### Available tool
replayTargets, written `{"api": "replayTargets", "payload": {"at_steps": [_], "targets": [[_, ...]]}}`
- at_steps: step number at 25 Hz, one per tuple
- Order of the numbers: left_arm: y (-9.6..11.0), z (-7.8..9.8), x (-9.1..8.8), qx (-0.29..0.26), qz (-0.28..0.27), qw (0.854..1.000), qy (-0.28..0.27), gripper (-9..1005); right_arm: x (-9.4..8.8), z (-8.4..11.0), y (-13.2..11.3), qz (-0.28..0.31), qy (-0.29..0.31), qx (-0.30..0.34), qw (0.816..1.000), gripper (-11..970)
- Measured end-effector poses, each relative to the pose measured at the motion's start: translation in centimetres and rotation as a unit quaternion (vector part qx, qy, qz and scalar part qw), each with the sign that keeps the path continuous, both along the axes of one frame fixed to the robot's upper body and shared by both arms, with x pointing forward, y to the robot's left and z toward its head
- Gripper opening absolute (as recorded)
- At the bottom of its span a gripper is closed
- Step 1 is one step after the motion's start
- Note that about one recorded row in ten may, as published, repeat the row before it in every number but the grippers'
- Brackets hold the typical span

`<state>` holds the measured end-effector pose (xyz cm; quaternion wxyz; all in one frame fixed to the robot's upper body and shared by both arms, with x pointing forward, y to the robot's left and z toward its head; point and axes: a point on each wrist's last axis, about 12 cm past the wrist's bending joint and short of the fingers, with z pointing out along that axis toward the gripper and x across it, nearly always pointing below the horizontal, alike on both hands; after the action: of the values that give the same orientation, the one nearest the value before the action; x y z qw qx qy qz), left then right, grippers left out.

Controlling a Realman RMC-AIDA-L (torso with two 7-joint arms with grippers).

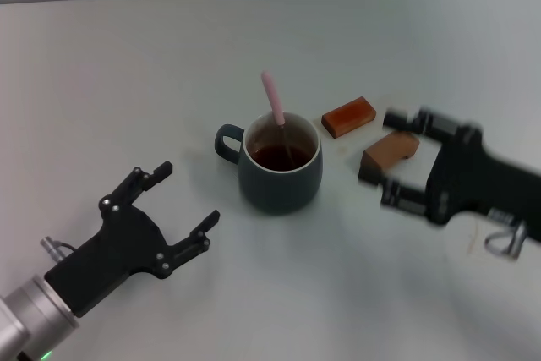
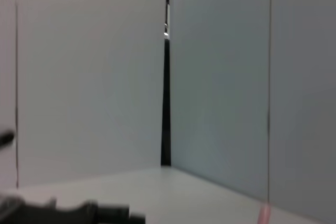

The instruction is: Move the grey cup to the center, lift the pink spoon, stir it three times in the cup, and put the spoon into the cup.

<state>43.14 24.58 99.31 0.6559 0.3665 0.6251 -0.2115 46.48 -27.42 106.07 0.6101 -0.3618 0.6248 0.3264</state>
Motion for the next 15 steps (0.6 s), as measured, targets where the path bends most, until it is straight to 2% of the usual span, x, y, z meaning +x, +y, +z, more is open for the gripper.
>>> {"api": "replayTargets", "payload": {"at_steps": [3, 6, 10, 15], "targets": [[-0.3, 0.0, 0.2, 0.0, -0.01, 1.0, 0.007, 854, -1.0, -2.7, 0.5, -0.005, 0.01, -0.016, 1.0, 731], [-0.7, -0.1, 0.3, 0.002, -0.024, 1.0, 0.013, 854, -1.5, -4.4, 0.9, -0.011, 0.026, -0.022, 0.999, 731], [-1.3, -0.2, 0.6, 0.012, -0.041, 0.999, 0.02, 854, -1.3, -5.5, 0.8, -0.028, 0.047, -0.035, 0.998, 731], [-1.6, -0.3, 0.8, 0.017, -0.046, 0.999, 0.023, 855, -1.1, -5.8, 0.7, -0.038, 0.053, -0.047, 0.997, 731]]}}
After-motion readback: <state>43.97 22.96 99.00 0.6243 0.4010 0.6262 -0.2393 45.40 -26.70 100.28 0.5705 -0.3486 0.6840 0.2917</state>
